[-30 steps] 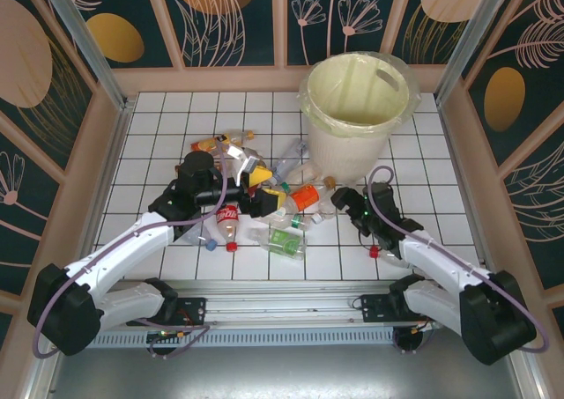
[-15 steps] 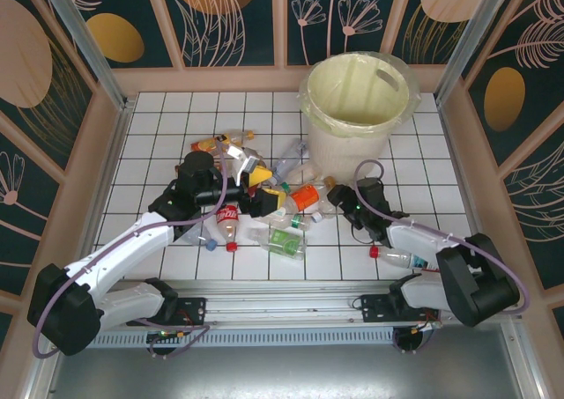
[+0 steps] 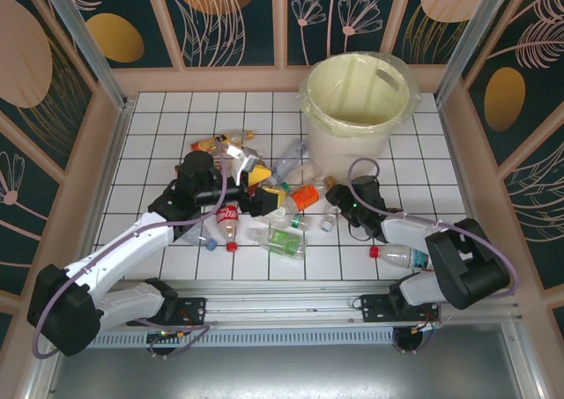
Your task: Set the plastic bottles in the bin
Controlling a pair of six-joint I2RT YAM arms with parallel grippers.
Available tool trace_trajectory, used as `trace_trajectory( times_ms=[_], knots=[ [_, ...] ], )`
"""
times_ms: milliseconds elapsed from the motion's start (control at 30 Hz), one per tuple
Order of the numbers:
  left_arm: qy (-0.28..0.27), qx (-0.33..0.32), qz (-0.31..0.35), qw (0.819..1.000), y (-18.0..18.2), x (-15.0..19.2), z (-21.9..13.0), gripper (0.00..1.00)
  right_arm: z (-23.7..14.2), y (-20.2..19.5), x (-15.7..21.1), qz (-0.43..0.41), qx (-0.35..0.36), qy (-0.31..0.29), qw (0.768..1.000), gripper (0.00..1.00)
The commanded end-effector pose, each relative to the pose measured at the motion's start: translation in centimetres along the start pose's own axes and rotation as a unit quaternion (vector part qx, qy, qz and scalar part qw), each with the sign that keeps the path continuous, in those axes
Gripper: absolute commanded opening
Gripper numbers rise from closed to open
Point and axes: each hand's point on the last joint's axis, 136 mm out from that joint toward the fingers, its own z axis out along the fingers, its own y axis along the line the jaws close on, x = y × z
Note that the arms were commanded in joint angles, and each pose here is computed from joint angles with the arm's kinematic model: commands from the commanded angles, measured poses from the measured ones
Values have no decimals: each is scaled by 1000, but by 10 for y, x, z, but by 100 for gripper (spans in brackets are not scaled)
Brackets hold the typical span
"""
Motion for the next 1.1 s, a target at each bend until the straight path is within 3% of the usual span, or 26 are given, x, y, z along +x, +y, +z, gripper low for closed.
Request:
trace_trajectory(
  times_ms=[0,133,333,700,1067],
  knots=[
    [-15,21,10,1000,-14,-6,-6,99,2,9,-13,-5,-8,-22,1000,72],
    [-17,20,9,1000,-15,-5,-8,99,0,3,-15,-7,0,-27,1000,63],
    [-27,20,7,999,-16,-12,-9,99,-19,-14,-21,-13,16,-44,999,61],
    [-61,28,-9,998,-19,-26,-10,99,-92,-50,-68,-19,43,-127,991,60],
    [-75,27,-9,997,-24,-29,-17,99,-145,-35,-124,-34,61,-211,975,60]
  ],
)
